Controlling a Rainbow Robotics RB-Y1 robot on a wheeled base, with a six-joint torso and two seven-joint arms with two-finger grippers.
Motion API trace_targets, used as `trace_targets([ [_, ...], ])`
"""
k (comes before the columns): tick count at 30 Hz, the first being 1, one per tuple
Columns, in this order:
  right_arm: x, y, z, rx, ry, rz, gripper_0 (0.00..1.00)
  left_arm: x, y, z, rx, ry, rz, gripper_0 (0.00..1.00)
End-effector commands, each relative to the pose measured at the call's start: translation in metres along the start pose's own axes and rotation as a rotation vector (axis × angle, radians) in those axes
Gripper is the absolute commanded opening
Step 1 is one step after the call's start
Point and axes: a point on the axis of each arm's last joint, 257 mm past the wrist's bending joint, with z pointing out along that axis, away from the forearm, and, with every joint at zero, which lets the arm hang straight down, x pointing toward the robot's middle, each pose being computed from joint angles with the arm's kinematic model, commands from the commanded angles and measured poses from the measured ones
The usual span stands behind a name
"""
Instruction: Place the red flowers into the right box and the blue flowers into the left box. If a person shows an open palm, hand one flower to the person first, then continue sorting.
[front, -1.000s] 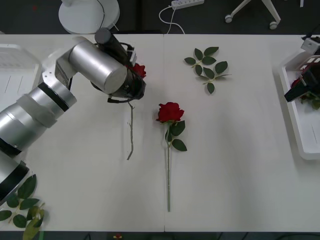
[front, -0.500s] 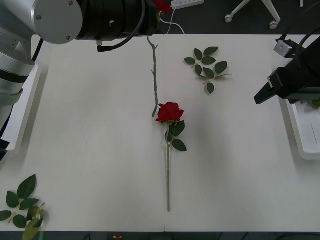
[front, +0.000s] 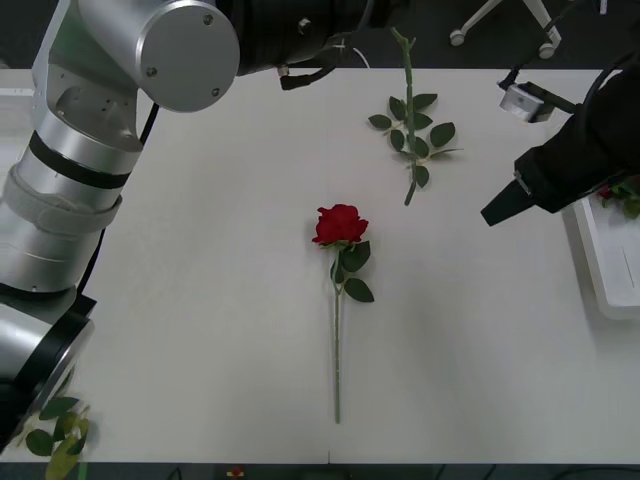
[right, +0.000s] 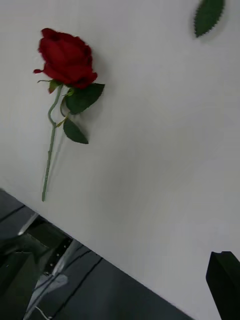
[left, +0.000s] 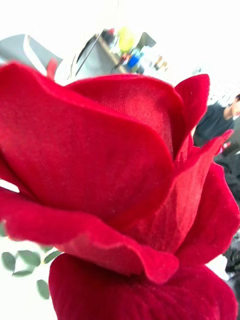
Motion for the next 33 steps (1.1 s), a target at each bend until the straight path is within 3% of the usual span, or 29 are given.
trace_targets([
  [1, -0.015, 0.010, -0.034, -0.155, -0.089, -0.061, 1.00, -0.026, -0.042, 0.001, 0.063, -0.119, 0.081, 0.00],
  [11, -0.024, 0.027, -0.076, -0.401, -0.218, -0.176, 1.00, -0.010, -0.054, 0.009, 0.042, -0.151, 0.137, 0.00],
  [33, -0.059, 0.082, -0.025, -0.482, -0.390, -0.373, 1.00, -0.004, -0.058, 0.010, 0.056, -0.161, 0.152, 0.00],
])
